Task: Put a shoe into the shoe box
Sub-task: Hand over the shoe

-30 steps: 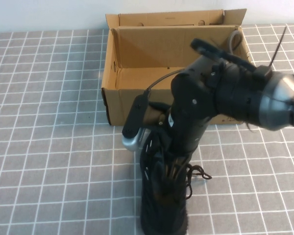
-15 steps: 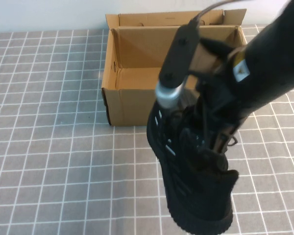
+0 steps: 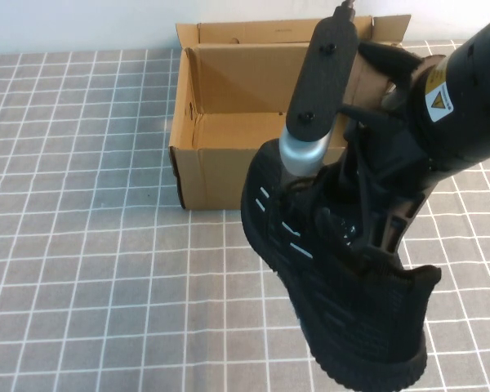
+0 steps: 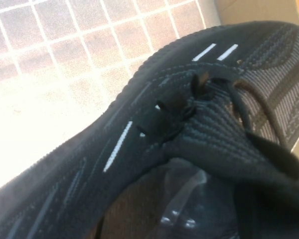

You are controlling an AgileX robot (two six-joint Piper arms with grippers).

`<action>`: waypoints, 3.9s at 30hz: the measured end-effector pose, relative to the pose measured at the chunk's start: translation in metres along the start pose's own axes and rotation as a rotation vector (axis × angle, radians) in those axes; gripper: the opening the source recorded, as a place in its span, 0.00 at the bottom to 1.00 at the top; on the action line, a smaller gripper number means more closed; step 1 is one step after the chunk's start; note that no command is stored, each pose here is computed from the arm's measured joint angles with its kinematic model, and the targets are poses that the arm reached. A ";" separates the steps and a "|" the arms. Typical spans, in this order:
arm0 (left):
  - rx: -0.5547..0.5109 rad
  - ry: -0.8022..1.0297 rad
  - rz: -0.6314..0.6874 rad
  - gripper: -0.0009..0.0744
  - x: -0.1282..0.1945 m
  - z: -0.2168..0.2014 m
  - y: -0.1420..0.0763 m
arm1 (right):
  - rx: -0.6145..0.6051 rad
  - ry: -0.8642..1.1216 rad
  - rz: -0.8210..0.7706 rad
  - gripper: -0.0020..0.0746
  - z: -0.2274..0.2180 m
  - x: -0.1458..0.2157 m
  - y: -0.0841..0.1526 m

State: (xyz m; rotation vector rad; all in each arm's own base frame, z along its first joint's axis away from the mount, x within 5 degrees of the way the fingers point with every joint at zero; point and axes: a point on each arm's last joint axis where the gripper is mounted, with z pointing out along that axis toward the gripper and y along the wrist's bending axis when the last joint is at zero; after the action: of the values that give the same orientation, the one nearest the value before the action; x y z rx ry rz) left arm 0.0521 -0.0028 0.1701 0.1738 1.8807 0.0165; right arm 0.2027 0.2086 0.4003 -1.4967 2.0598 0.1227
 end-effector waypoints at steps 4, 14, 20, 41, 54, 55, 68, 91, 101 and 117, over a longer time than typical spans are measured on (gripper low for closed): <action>0.000 0.000 0.000 0.01 0.000 0.000 0.000 | 0.002 -0.008 -0.001 0.02 0.000 -0.001 0.000; 0.058 -0.112 -0.241 0.01 -0.011 -0.001 -0.004 | -0.035 -0.024 0.017 0.02 0.000 -0.002 0.003; 0.071 -0.271 -0.323 0.01 -0.025 -0.003 -0.002 | -0.037 -0.065 0.027 0.02 0.000 -0.006 0.003; 0.174 0.111 -0.276 0.01 -0.137 -0.011 -0.003 | -0.009 -0.147 0.154 0.02 -0.005 -0.034 -0.010; 0.471 0.137 -0.119 0.01 -0.196 0.052 -0.025 | 0.054 -0.137 0.206 0.02 0.016 -0.077 -0.057; 0.483 0.138 -0.114 0.01 -0.200 0.056 -0.026 | 0.061 -0.137 0.225 0.02 0.018 -0.078 -0.064; 0.669 0.142 0.093 0.01 -0.237 0.105 -0.084 | 0.055 -0.107 0.425 0.02 0.055 -0.065 -0.127; 0.803 -0.005 0.299 0.73 -0.247 0.085 -0.144 | 0.026 -0.109 0.538 0.02 0.058 -0.065 -0.128; 0.649 -0.088 0.250 0.87 -0.245 0.125 -0.154 | 0.004 -0.118 0.566 0.02 0.058 -0.066 -0.126; 0.589 -0.034 0.261 0.82 -0.221 0.164 -0.170 | 0.004 -0.117 0.567 0.02 0.058 -0.066 -0.127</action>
State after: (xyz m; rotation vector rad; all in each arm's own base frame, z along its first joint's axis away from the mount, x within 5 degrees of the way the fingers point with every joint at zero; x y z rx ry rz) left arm 0.2547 -0.2116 0.3114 0.8147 1.7726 -0.3623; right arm 0.3526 0.2407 0.4178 -0.8412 2.3240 0.4127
